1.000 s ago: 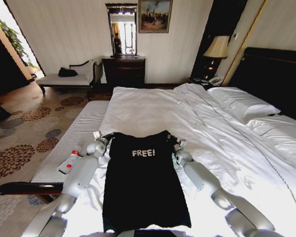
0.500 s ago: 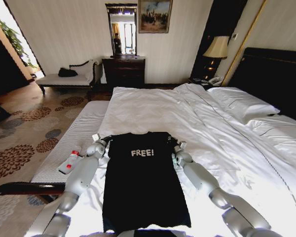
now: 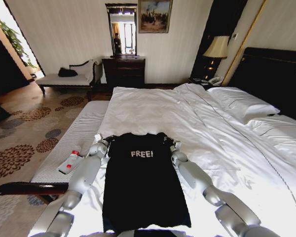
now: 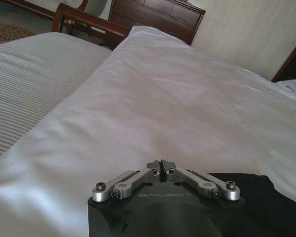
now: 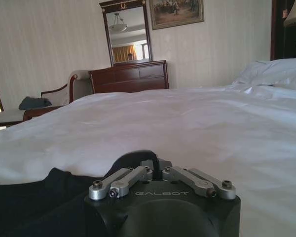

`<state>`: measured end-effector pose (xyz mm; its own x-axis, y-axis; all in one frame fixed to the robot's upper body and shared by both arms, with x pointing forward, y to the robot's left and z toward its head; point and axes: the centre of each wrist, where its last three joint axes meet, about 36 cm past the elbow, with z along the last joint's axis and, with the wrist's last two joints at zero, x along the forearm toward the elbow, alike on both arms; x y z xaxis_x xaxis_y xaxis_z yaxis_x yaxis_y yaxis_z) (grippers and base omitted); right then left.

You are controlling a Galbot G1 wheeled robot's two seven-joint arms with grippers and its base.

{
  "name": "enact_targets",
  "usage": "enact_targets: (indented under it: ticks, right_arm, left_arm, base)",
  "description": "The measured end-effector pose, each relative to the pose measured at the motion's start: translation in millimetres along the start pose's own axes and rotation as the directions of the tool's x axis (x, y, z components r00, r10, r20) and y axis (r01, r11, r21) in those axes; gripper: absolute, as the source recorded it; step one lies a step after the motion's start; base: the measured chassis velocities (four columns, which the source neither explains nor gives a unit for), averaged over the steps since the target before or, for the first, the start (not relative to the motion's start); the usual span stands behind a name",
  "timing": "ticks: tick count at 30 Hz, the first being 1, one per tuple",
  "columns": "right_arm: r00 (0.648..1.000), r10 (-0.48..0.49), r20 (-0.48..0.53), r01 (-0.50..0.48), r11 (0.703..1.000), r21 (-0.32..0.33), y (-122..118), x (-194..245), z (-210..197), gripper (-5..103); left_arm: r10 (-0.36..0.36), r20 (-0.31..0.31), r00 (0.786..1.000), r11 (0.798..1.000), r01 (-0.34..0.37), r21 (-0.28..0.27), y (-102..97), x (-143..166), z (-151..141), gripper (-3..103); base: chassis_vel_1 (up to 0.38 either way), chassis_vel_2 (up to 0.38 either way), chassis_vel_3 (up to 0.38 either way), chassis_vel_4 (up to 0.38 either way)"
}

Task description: Fold the clothes on the bed.

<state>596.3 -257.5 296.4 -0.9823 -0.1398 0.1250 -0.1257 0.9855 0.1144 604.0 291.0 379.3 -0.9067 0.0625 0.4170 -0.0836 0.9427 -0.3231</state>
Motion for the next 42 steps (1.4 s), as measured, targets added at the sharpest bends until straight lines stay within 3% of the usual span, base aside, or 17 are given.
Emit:
enact_targets:
  ticks: [2, 3, 6, 11, 14, 19, 21, 22, 23, 24, 26, 27, 30, 32, 34, 36, 42]
  right_arm:
    - [1.000, 0.000, 0.026, 0.000, 1.000, -0.006, -2.5, 3.9, -8.0, 14]
    - [1.000, 0.000, 0.026, 0.000, 1.000, -0.006, -2.5, 3.9, -8.0, 14]
    - [0.997, 0.004, 0.080, -0.002, 1.000, -0.022, -7.8, 10.9, -27.6, 30]
    - [0.988, 0.000, 0.156, 0.006, 0.999, -0.042, -15.4, 24.5, -57.4, 41]
    - [0.977, 0.012, 0.211, 0.012, 0.994, -0.112, -28.0, 56.6, -90.4, 57]
    - [0.984, 0.037, 0.176, 0.000, 0.978, -0.207, -38.2, 89.3, -99.7, 74]
    - [0.992, 0.051, 0.112, -0.015, 0.951, -0.308, -40.8, 117.7, -106.7, 84]
    - [0.994, 0.054, 0.093, -0.019, 0.938, -0.347, -40.6, 126.1, -110.3, 90]
    - [0.994, 0.054, 0.093, -0.019, 0.938, -0.347, -40.6, 126.1, -110.3, 90]
    - [0.997, 0.051, 0.066, -0.021, 0.921, -0.390, -39.1, 135.0, -113.7, 90]
    - [0.999, 0.038, -0.016, -0.041, 0.881, -0.472, -34.1, 149.3, -120.9, 98]
    - [0.999, 0.038, -0.016, -0.041, 0.881, -0.472, -34.1, 149.3, -120.9, 98]
    - [0.987, -0.001, -0.158, -0.092, 0.807, -0.583, -25.0, 170.1, -124.4, 100]
    - [0.984, 0.004, -0.178, -0.111, 0.795, -0.597, -24.6, 174.8, -123.3, 100]
    - [0.965, 0.042, -0.258, -0.200, 0.753, -0.626, -23.9, 185.4, -118.6, 100]
    - [0.950, 0.058, -0.307, -0.254, 0.716, -0.650, -19.2, 185.4, -114.6, 100]
    - [0.943, 0.053, -0.329, -0.274, 0.683, -0.677, -14.1, 184.1, -106.6, 100]
  left_arm:
    - [-0.019, 0.019, 1.000, 1.000, 0.018, 0.003, 6.9, 8.3, -4.2, -1]
    - [-0.019, 0.019, 1.000, 1.000, 0.018, 0.003, 6.9, 8.3, -4.2, -1]
    - [-0.034, 0.065, 0.997, 0.999, 0.032, 0.019, 17.0, 26.0, -15.4, 15]
    - [-0.023, 0.153, 0.988, 0.999, 0.017, 0.038, 23.4, 49.6, -32.5, 26]
    - [-0.007, 0.240, 0.971, 0.996, -0.015, 0.087, 30.4, 82.2, -49.5, 42]
    - [-0.033, 0.278, 0.960, 0.986, -0.014, 0.166, 42.7, 112.3, -57.9, 58]
    - [-0.079, 0.294, 0.953, 0.974, 0.010, 0.228, 56.2, 142.1, -62.5, 70]
    - [-0.093, 0.304, 0.948, 0.972, 0.020, 0.234, 60.2, 153.8, -64.0, 75]
    - [-0.093, 0.304, 0.948, 0.972, 0.020, 0.234, 60.2, 153.8, -64.0, 75]
    - [-0.103, 0.322, 0.941, 0.975, 0.031, 0.221, 63.2, 166.6, -65.5, 75]
    - [-0.091, 0.364, 0.927, 0.985, 0.031, 0.168, 64.1, 188.8, -67.4, 85]
    - [-0.091, 0.364, 0.927, 0.985, 0.031, 0.168, 64.1, 188.8, -67.4, 85]
    - [-0.040, 0.414, 0.909, 0.989, -0.024, 0.148, 57.5, 219.5, -75.6, 98]
    - [-0.027, 0.422, 0.906, 0.988, -0.041, 0.152, 54.5, 223.4, -77.8, 100]
    - [0.003, 0.453, 0.891, 0.985, -0.080, 0.151, 47.9, 237.6, -84.0, 100]
    - [-0.003, 0.480, 0.877, 0.987, -0.074, 0.141, 50.9, 257.5, -84.4, 100]
    - [-0.026, 0.499, 0.866, 0.989, -0.051, 0.140, 54.9, 289.2, -79.9, 100]
  base:
    - [0.000, 0.000, 0.000, 0.000]
    - [0.000, 0.000, 0.000, 0.000]
    - [0.000, 0.000, 0.000, 0.000]
    - [0.000, 0.000, 0.000, 0.000]
    - [0.000, 0.000, 0.000, 0.000]
    - [0.000, 0.000, 0.000, 0.000]
    - [0.000, 0.000, 0.000, 0.000]
    - [0.000, 0.000, 0.000, 0.000]
    - [0.000, 0.000, 0.000, 0.000]
    - [0.000, 0.000, 0.000, 0.000]
    - [0.000, 0.000, 0.000, 0.000]
    - [0.000, 0.000, 0.000, 0.000]
    - [0.000, 0.000, 0.000, 0.000]
    - [0.000, 0.000, 0.000, 0.000]
    - [0.000, 0.000, 0.000, 0.000]
    - [0.000, 0.000, 0.000, 0.000]
    - [0.000, 0.000, 0.000, 0.000]
